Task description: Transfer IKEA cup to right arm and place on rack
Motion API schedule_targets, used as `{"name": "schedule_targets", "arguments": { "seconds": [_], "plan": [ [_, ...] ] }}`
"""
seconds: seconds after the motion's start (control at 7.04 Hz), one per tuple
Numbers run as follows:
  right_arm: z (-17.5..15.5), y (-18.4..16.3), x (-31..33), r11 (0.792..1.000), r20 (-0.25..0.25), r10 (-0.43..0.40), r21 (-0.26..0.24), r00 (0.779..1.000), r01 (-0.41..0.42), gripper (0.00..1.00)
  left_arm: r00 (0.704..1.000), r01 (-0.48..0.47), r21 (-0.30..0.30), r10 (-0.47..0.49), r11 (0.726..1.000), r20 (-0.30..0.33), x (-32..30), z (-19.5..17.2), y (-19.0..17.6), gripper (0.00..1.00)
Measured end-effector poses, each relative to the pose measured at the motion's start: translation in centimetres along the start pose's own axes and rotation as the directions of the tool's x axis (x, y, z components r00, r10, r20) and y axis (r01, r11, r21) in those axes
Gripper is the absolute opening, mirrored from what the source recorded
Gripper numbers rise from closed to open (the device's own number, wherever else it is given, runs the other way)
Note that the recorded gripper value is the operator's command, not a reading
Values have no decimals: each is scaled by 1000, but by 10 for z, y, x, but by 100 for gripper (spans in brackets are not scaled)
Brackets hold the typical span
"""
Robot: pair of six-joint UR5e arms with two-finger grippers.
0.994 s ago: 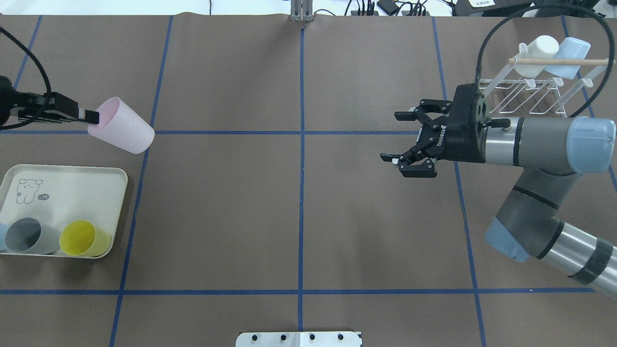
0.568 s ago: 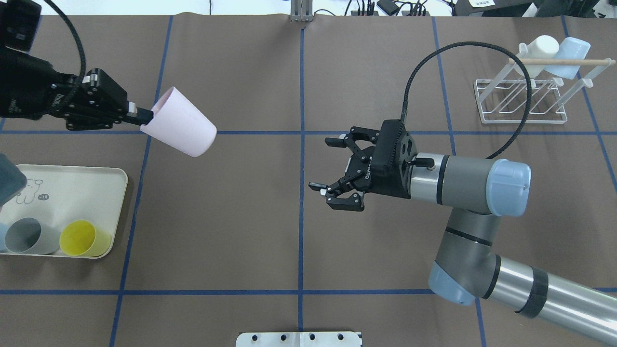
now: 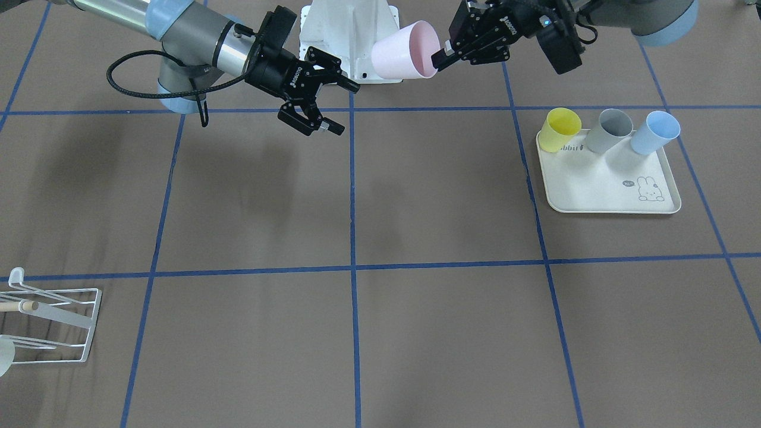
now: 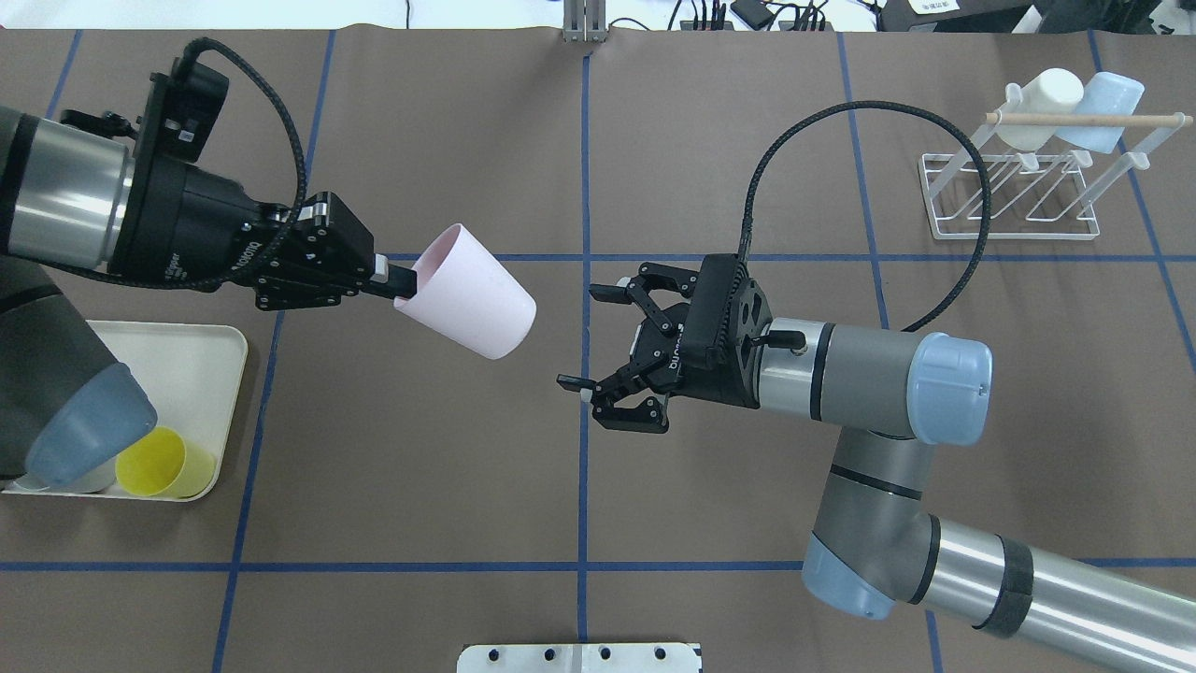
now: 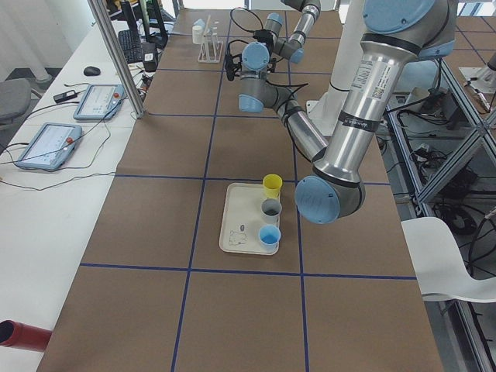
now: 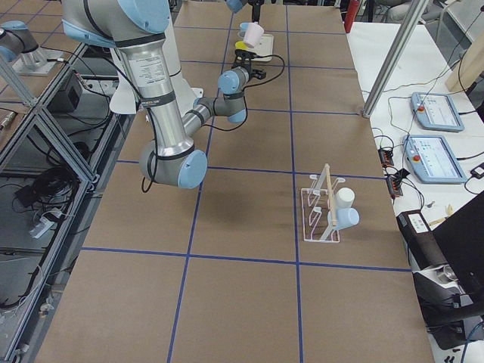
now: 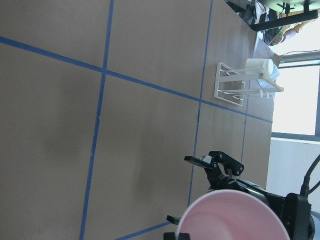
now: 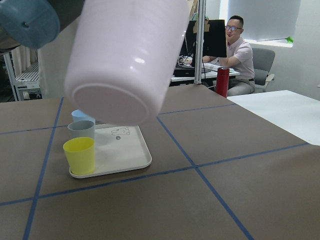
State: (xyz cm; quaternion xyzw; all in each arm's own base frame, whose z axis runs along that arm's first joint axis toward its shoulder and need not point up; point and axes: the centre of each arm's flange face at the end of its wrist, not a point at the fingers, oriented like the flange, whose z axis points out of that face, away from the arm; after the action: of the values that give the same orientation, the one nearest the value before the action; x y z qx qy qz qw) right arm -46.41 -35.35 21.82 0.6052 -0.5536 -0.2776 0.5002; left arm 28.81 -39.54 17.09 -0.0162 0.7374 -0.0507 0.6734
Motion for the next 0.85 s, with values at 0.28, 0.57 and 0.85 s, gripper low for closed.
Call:
{"name": "schedule_targets", "arguments": {
  "seconds": [0.28, 0.57, 0.85],
  "plan": [
    [-1, -3, -9, 1000, 21, -1, 30, 1000, 0, 100, 1000, 1, 5, -1, 1000, -7, 3, 21, 5, 0],
    [-4, -3, -15, 998, 39, -2, 60, 999, 0, 100, 1000, 6, 13, -6, 1000, -9, 4, 39, 5, 0],
    [-5, -6, -18, 998, 45, -3, 71, 999, 0, 100, 1000, 12, 17, -12, 1000, -4, 2, 50, 6, 0]
  ]
}}
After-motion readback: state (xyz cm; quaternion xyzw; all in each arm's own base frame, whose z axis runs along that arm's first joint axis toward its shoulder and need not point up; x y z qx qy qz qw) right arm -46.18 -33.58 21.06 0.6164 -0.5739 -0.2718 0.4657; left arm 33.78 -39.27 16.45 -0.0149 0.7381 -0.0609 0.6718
